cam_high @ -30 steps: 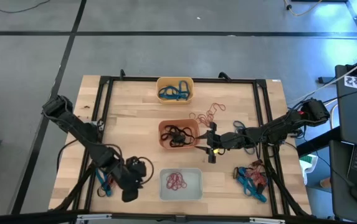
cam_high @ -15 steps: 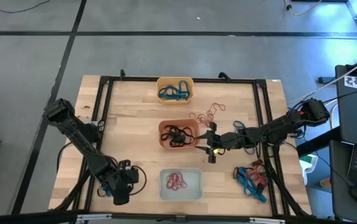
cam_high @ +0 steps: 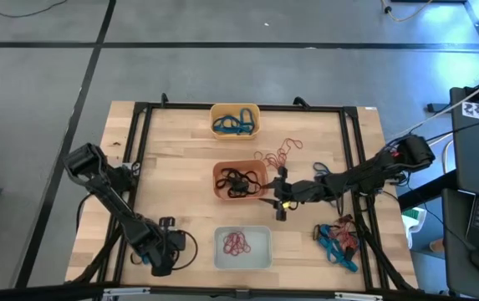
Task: Sort rubber bands into baskets
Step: Put the red rubber band in the white bin
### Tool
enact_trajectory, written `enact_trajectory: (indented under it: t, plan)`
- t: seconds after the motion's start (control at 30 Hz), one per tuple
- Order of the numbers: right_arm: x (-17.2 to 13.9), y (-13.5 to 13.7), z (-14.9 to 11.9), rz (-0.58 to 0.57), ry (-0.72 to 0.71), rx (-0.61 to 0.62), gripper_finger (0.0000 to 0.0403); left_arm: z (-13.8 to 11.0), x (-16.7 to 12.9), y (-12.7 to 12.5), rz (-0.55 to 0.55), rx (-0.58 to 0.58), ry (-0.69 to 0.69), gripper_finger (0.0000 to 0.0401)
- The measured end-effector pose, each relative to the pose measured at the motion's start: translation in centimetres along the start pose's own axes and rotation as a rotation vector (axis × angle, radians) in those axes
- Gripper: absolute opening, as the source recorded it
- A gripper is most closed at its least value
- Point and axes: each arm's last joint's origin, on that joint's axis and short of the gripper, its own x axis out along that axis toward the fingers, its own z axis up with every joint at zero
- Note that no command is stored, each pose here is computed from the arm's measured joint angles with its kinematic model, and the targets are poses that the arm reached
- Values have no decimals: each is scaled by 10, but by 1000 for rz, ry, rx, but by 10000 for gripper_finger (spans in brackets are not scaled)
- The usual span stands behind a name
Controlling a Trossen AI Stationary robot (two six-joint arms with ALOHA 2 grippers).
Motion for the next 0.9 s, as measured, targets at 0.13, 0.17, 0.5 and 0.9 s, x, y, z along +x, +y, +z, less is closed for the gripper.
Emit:
enact_trajectory:
  t: [0.13,0.17,0.5,0.9]
  plan:
    - [1,0,1,0,-1,-1,182,-3,1,-1,27,36,-5,111]
    - [1,0,1,0,0,-1,182,-4,1,-1,33,38,-10,103]
    - [1,0,1,0,3,-3,182,-3,2,0,49,52,-23,4]
    - [1,0,1,-2,1,-3,182,16,-20,6,28,-33,-126,3]
